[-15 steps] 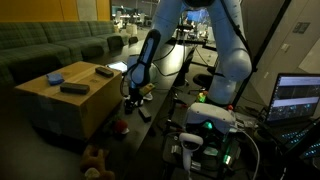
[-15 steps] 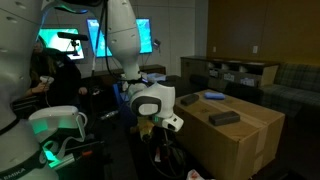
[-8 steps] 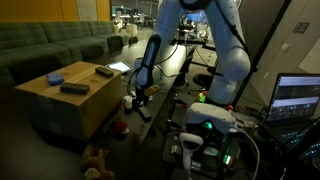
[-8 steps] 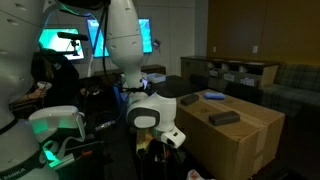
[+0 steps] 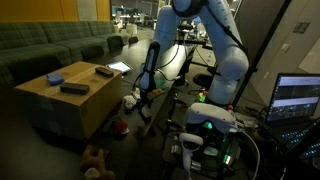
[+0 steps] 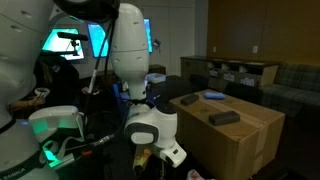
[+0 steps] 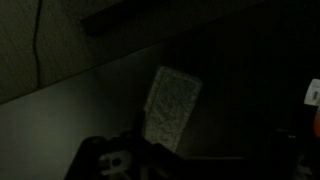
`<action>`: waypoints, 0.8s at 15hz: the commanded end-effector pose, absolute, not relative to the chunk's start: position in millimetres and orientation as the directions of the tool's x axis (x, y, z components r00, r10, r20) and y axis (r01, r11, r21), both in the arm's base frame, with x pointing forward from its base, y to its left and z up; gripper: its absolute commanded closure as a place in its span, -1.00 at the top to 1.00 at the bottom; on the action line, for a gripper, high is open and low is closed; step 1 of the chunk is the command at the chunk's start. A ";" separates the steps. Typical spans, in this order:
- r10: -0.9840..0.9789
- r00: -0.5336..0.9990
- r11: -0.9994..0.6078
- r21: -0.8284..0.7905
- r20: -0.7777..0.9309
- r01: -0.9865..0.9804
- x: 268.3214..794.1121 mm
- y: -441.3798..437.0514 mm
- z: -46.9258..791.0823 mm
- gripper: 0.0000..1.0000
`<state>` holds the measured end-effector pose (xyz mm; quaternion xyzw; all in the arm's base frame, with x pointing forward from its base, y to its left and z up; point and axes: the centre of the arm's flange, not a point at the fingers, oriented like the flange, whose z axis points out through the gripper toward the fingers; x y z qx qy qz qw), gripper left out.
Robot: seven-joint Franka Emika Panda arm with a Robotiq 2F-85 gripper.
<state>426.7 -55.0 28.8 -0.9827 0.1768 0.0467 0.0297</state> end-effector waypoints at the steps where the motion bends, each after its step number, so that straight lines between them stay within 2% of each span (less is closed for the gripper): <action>1: -0.382 0.919 -0.916 -0.088 -0.096 -0.390 426.8 -66.8 7.0 1.00; 12: -0.432 0.890 -0.875 -0.169 -0.146 -0.453 425.7 -90.5 -35.9 1.00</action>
